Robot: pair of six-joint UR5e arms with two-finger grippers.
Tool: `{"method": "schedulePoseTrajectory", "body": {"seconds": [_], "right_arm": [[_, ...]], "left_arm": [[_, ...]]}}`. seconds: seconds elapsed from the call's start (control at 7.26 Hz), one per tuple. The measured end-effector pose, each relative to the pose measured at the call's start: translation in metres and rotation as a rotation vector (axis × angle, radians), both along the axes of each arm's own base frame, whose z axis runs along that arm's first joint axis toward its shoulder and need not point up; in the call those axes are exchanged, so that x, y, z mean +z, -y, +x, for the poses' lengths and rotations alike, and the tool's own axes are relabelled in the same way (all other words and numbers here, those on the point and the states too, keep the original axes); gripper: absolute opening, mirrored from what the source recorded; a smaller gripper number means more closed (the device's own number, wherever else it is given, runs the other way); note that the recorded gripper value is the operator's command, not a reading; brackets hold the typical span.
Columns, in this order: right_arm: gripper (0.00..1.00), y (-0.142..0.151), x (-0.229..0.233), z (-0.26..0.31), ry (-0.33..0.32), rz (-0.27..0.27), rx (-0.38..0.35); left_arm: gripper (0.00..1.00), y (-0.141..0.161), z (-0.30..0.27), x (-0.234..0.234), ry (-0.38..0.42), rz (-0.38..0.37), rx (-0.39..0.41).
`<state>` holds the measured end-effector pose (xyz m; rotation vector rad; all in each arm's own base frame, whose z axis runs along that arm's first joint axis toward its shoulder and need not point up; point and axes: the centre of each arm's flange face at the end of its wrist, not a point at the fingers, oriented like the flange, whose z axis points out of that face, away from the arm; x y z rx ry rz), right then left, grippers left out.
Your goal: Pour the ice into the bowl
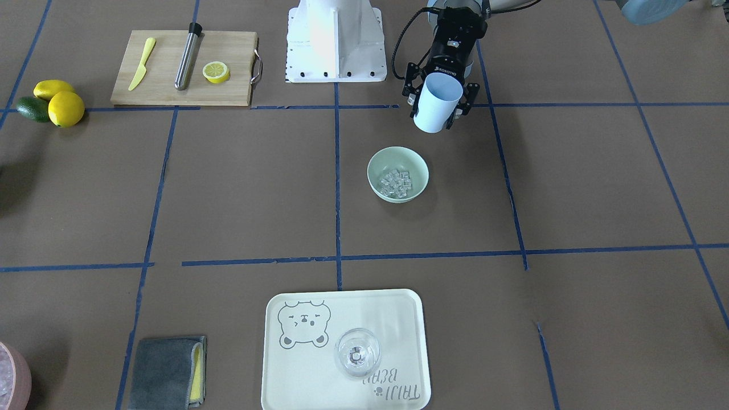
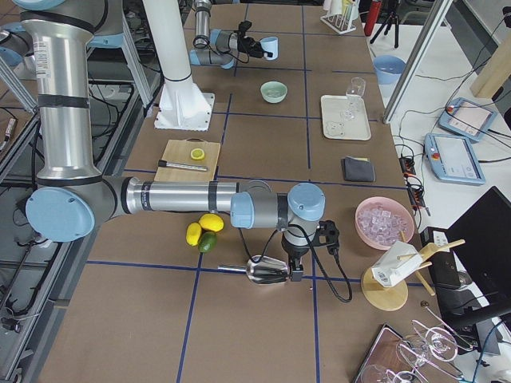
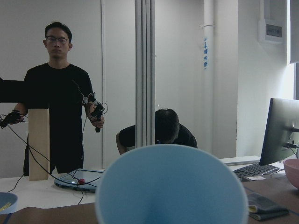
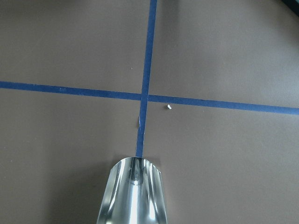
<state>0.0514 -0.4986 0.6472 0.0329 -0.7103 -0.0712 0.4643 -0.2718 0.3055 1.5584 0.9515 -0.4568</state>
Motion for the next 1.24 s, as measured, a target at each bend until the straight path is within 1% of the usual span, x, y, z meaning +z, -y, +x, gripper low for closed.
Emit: {"method": "schedulePoseTrajectory", "body": {"seconds": [0.14,0.28,0.41,0.69,0.83,0.96,1.1,1.24], "right_arm": [[1.0,0.0,0.0,0.0,0.0,0.001,0.0],[1.0,0.0,-0.001,0.001,0.0,0.001,0.001],[1.0,-0.001,0.0,0.001,-0.001,-0.001,0.001],[1.0,-0.004,0.003,0.002,-0.001,-0.005,0.003],[1.0,-0.005,0.003,0.002,-0.001,-0.006,0.004],[1.0,-0.005,0.003,0.002,-0.001,-0.006,0.004],[1.0,-0.005,0.003,0.002,-0.002,-0.005,0.003],[1.0,-0.004,0.002,0.003,-0.002,-0.002,0.004]], "left_arm": [[0.0,0.0,-0.003,0.006,0.002,-0.009,-0.004],[0.0,-0.001,-0.007,0.02,0.027,-0.016,-0.007],[0.0,-0.001,-0.015,0.039,0.065,-0.021,-0.009],[0.0,-0.002,-0.032,0.076,0.108,-0.037,-0.004],[0.0,-0.003,-0.047,0.105,0.151,-0.042,0.004],[0.0,-0.006,-0.068,0.135,0.194,-0.03,0.037],[0.0,-0.012,-0.092,0.153,0.219,0.0,0.1],[0.0,-0.018,-0.115,0.16,0.249,0.041,0.172]]}}
